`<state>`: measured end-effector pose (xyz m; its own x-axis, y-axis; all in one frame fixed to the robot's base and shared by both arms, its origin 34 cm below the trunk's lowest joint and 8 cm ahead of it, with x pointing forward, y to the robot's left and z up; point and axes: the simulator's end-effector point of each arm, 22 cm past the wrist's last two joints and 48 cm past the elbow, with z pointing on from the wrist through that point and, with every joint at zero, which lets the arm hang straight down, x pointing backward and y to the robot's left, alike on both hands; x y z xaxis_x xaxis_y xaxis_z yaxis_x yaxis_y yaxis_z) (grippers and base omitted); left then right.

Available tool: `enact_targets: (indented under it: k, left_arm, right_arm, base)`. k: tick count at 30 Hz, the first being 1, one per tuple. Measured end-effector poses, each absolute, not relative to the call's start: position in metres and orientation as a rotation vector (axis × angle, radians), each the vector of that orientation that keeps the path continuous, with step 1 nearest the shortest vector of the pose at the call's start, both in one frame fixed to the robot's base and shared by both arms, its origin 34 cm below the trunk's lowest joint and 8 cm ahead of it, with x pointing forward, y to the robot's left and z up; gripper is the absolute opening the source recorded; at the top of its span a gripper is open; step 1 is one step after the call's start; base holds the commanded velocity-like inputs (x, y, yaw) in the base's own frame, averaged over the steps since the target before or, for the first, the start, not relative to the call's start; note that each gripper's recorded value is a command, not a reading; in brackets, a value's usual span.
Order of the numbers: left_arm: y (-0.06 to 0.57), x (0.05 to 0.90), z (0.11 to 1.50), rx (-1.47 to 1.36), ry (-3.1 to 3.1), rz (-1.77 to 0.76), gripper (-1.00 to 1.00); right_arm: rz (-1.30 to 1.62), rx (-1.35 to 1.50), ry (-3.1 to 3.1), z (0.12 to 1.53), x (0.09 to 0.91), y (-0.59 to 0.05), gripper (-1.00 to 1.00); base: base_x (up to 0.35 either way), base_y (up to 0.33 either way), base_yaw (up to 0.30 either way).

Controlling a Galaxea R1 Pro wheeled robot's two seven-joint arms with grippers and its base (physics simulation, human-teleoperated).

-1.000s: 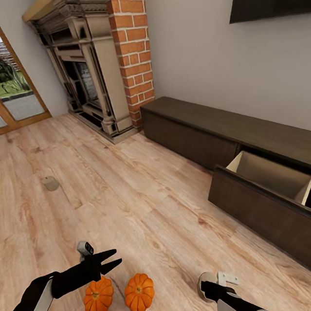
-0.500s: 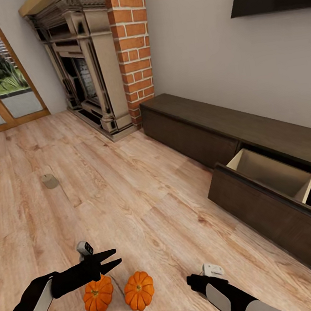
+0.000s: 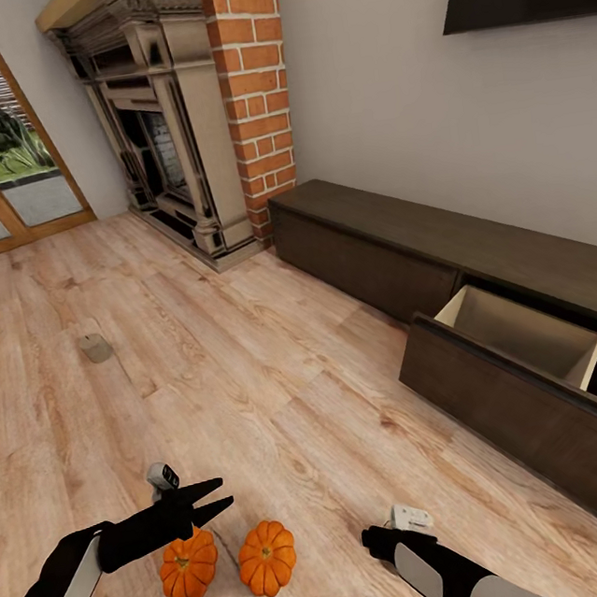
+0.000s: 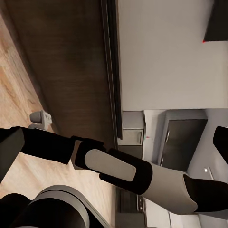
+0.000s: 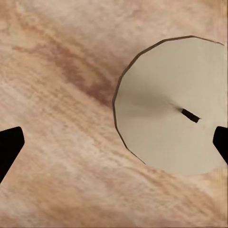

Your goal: Place each of the two pumpkins and all three candles from the living room inside a cabinet in the living room (use any cabinet), then make sure every cabinet is closed, and position the cauldron so it is next to a table in the living room.

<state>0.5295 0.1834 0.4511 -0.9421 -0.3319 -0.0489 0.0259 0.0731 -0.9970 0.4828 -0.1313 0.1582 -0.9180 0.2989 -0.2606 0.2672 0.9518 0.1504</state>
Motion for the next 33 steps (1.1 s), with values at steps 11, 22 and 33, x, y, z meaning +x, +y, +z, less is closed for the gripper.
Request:
enact_targets:
  k: [11,22,33]
  left_arm:
    - [0.183,0.529,0.451,-0.309,2.089,-1.951,1.00]
    - [0.184,0.529,0.451,-0.309,2.091,-1.949,1.00]
    - [0.184,0.529,0.443,-0.326,2.099,-1.954,1.00]
  right_arm:
    - [0.086,0.446,2.792,0.168,0.498,-0.137,1.00]
    - [0.070,0.435,2.795,0.181,0.512,-0.132,1.00]
    - [0.063,0.438,2.813,0.173,0.506,-0.134,1.00]
  base:
    - [0.000,0.000,0.000]
    - [0.000,0.000,0.000]
    - [0.000,0.000,0.000]
